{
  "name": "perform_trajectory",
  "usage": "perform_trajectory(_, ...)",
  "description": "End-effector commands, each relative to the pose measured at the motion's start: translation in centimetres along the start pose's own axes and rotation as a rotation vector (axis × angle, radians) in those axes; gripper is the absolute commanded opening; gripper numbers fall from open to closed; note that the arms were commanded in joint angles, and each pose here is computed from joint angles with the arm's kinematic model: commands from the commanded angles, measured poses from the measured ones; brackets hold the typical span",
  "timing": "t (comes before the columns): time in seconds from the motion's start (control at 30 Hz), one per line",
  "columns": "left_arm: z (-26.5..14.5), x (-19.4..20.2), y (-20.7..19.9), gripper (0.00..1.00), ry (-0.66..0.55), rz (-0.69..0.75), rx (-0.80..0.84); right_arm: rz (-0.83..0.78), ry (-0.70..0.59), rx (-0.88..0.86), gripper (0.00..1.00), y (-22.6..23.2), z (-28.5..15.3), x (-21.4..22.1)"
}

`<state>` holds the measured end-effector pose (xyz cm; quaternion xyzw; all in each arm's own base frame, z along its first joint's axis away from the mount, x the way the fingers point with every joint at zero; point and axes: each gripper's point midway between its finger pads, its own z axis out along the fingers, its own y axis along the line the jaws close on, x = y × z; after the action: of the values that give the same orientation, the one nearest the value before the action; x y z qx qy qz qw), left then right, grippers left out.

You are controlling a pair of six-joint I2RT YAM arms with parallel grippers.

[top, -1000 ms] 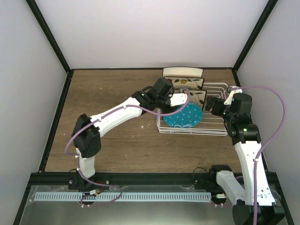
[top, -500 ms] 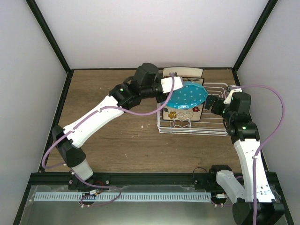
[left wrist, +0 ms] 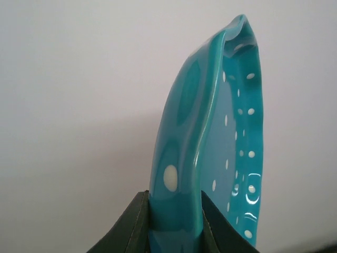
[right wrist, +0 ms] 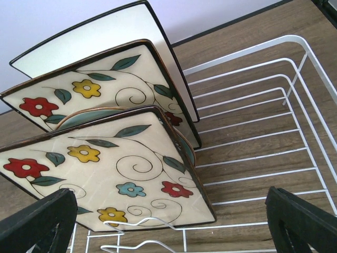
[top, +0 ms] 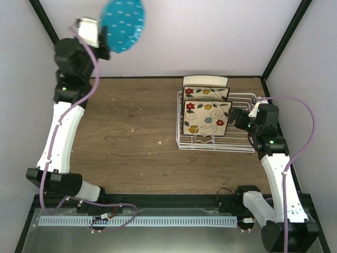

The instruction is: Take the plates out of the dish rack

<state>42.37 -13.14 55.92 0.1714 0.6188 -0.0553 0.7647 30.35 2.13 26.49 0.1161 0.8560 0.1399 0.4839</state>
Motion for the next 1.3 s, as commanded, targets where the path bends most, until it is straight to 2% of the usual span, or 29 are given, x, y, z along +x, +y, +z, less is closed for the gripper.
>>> perform_trajectory(0.0,-1.3,1.5,7.9,0.04,-0.028,-0.347,-0.137,0.006,-0.027,-0.035,1.00,0.9,0.1,-1.0)
perform_trajectory(0.1,-0.9,9.2,10.3,0.04,0.125,-0.551,-0.153,0.001,-0.030,-0.032,1.00,0.9,0.1,-1.3)
perform_trajectory(0.17,-0.7,13.8,10.2,0.04,0.217,-0.650,-0.139,0.001,-0.033,-0.028,1.00,0.9,0.1,-1.4)
perform_trajectory(0.3,-0.5,23.0,7.4,0.04,0.409,-0.881,-0.054,0.001,-0.035,-0.024,1.00,0.9,0.0,-1.6)
perform_trajectory(0.4,-0.3,28.1,5.2,0.04,0.510,-1.040,-0.007,0.001,-0.039,-0.024,1.00,0.9,-0.1,-1.7)
perform_trajectory(0.47,0.0,30.5,4.0,0.04,0.554,-1.095,0.013,0.000,-0.045,-0.029,1.00,1.1,-0.2,-1.9)
perform_trajectory(0.63,1.0,36.0,1.6,0.04,0.682,-1.227,0.029,0.005,-0.051,-0.030,1.00,1.1,-0.5,-2.0)
perform_trajectory(0.77,1.0,39.4,-0.8,0.04,0.767,-1.263,0.024,0.010,-0.053,-0.022,1.00,1.0,-0.7,-2.0)
perform_trajectory(1.03,0.3,42.6,-6.6,0.04,0.909,-1.292,0.059,0.019,-0.060,-0.004,1.00,0.6,-1.3,-1.8)
perform_trajectory(1.27,-0.4,45.3,-7.9,0.04,0.974,-1.296,0.020,0.023,-0.066,0.023,1.00,0.1,-2.2,-1.4)
